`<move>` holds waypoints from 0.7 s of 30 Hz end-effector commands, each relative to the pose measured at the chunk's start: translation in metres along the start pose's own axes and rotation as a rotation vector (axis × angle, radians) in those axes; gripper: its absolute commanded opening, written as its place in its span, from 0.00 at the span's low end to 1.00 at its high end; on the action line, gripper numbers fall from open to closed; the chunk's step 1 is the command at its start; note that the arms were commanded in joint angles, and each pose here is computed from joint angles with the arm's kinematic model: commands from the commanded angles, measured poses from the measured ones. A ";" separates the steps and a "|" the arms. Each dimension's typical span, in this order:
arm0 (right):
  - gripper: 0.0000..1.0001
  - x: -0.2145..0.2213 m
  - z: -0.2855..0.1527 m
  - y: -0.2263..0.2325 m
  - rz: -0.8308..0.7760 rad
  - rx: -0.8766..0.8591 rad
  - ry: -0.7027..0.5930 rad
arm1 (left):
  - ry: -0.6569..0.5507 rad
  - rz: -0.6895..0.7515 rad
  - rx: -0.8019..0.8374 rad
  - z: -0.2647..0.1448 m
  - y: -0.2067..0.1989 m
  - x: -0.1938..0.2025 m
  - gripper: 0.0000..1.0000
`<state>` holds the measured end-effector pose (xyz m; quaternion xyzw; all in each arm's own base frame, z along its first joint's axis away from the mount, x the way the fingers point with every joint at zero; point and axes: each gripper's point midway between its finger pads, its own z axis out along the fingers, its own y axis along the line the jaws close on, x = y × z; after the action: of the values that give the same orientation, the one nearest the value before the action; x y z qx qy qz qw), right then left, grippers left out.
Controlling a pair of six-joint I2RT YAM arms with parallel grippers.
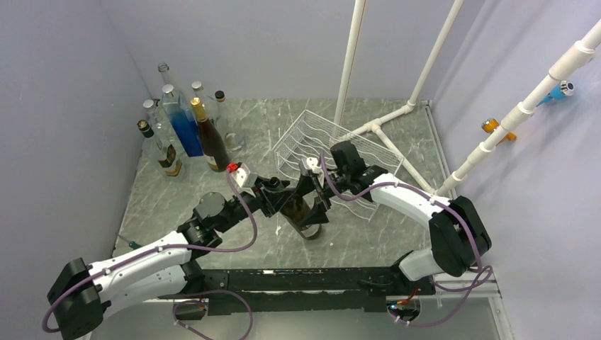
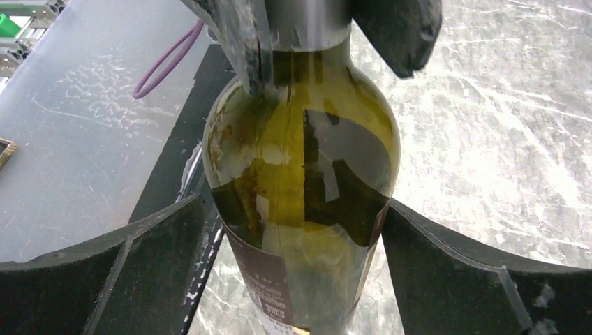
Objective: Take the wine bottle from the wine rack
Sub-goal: Pick up the wine bottle from the wine rack, then place the wine bottle at the center of the board.
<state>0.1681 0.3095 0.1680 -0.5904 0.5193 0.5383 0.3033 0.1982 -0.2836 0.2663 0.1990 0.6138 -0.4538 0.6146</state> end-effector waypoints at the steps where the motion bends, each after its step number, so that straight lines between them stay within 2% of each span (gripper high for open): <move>1: 0.98 -0.016 -0.004 0.005 -0.063 -0.010 -0.026 | -0.193 0.052 0.028 -0.001 -0.017 -0.075 0.00; 21: 1.00 -0.014 -0.011 0.000 -0.081 0.019 -0.011 | -0.115 0.172 -0.088 -0.016 0.010 -0.088 0.00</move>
<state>0.1710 0.3033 0.1670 -0.5924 0.5226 0.5296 0.3090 0.2118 -0.2513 0.2675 0.2219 0.6505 -0.3686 0.6258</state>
